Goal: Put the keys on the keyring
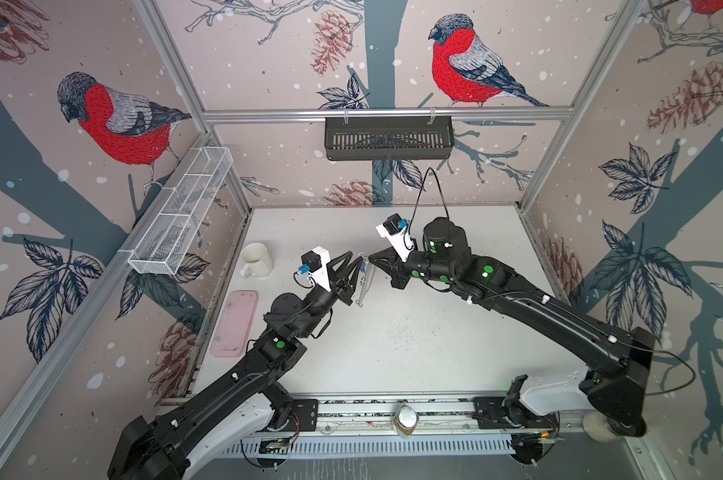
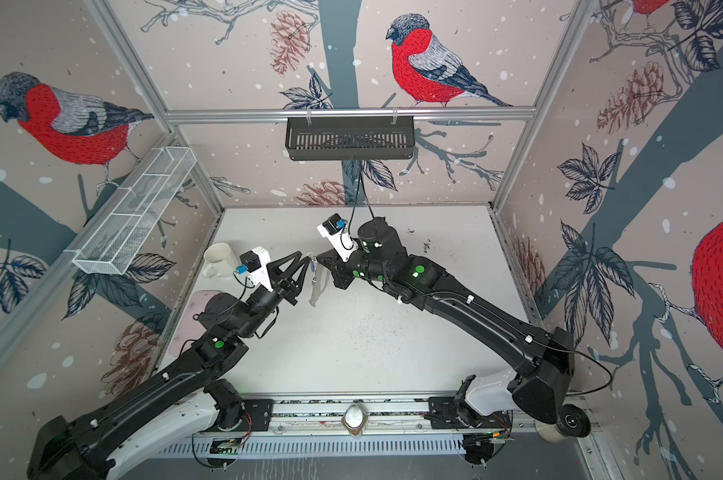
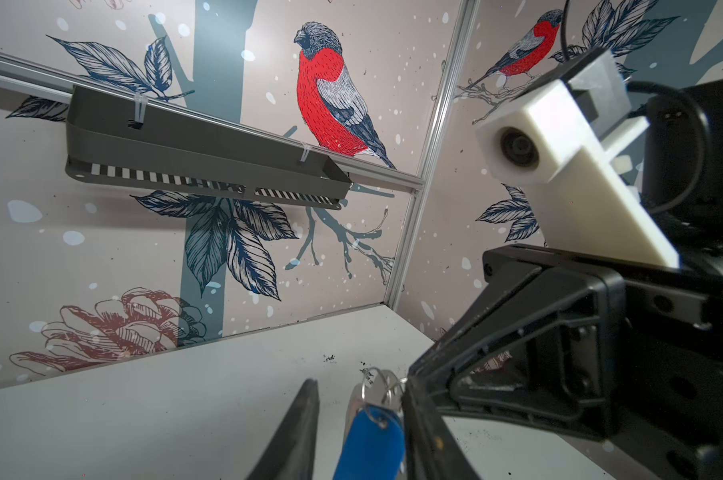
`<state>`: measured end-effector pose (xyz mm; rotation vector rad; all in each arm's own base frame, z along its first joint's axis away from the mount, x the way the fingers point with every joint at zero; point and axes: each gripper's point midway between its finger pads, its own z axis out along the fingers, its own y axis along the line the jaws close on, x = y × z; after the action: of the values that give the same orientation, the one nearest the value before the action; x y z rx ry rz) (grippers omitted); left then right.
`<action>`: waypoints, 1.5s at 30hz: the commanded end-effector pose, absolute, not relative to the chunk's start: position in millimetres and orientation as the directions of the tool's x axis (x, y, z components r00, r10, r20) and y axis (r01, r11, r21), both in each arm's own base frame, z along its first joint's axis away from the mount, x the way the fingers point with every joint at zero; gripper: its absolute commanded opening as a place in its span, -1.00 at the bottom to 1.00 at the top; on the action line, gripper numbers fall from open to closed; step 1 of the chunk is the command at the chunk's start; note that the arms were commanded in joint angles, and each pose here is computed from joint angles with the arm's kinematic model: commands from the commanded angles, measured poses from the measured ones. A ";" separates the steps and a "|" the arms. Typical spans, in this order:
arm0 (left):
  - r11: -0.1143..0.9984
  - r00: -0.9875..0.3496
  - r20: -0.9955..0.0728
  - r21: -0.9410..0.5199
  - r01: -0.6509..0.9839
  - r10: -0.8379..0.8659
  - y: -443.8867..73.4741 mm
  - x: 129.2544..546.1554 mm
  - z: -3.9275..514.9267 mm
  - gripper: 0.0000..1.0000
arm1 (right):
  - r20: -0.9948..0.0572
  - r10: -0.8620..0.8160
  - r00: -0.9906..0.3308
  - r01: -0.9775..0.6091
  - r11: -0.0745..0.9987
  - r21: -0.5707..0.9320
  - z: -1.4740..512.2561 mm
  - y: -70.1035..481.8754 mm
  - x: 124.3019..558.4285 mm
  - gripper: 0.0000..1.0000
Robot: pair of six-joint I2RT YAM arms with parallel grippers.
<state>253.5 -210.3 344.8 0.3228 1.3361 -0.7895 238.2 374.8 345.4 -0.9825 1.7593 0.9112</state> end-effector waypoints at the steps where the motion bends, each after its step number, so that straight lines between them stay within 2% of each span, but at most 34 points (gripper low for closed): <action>1: 0.688 0.011 -0.952 -0.213 0.694 -0.306 -215.9 251.9 343.4 -0.28 | -0.945 -0.209 -0.251 -0.904 0.401 0.151 355.3 375.3 237.3 -1.00; 5: 0.690 0.009 -0.952 -0.216 0.691 -0.307 -216.2 253.2 344.2 -0.32 | -0.949 -0.203 -0.243 -0.909 0.390 0.149 356.9 375.1 235.1 -1.00; 9: 0.692 0.007 -0.951 -0.220 0.687 -0.309 -216.0 254.7 345.2 -0.52 | -0.953 -0.194 -0.234 -0.912 0.383 0.146 360.4 374.9 233.5 -1.00; 20: 0.687 0.010 -0.949 -0.219 0.693 -0.314 -216.8 255.3 347.4 -0.84 | -0.958 -0.183 -0.221 -0.917 0.372 0.141 362.8 376.0 232.0 -1.00; 33: 0.688 -0.027 -0.956 -0.230 0.688 -0.293 -219.4 258.7 340.7 -0.99 | -0.971 -0.150 -0.184 -0.925 0.360 0.119 369.4 375.1 227.8 -1.00; 35: 0.686 -0.031 -0.956 -0.232 0.689 -0.292 -219.7 258.4 339.6 -0.97 | -0.973 -0.147 -0.180 -0.925 0.362 0.117 370.5 374.9 228.1 -1.00; 41: 0.707 -0.003 -0.955 -0.222 0.671 -0.297 -210.5 255.5 342.2 -0.52 | -0.973 -0.149 -0.177 -0.924 0.366 0.112 369.7 374.5 228.5 -1.00; 45: 0.712 0.018 -0.958 -0.201 0.672 -0.286 -206.5 250.4 346.6 -0.30 | -0.973 -0.154 -0.170 -0.927 0.360 0.105 368.2 375.0 227.8 -1.00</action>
<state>252.1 -209.0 344.2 0.3389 1.3757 -0.7937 228.2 373.0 355.0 -0.9997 1.6596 0.9356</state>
